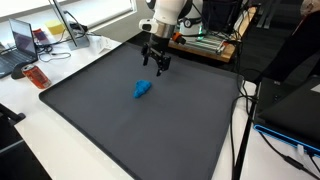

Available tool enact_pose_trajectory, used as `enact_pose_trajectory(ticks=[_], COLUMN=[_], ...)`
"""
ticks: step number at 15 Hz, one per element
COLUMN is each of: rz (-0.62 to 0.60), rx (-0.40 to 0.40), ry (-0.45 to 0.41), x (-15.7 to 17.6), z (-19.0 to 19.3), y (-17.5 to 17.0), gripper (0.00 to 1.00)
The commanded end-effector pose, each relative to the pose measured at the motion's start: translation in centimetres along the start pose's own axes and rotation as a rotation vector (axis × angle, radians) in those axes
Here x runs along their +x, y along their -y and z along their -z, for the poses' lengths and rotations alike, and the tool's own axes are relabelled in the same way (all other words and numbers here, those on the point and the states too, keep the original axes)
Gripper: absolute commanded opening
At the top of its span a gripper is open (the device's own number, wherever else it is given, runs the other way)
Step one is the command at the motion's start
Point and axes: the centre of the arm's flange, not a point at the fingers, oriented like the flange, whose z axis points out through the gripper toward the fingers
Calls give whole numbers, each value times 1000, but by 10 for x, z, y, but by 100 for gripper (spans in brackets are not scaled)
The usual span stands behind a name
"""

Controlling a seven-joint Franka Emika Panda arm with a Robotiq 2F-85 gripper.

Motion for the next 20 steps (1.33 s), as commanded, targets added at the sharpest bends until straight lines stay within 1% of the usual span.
enact_pose_trajectory(ticks=[1,4,8,10,13,15,20], rz=[17,36,136,198,284,322,333], rx=[25,31,59,95,170,209,288], ry=[-36,-48,-39,-57,-72,-77,-118], x=[-6,2,8,8,7,3,-10], z=[4,3,2,3,3,0,-7], y=[-21,-30,-38,-43,-49,-51,-59], gripper=[100,100,100,100,100,100,100])
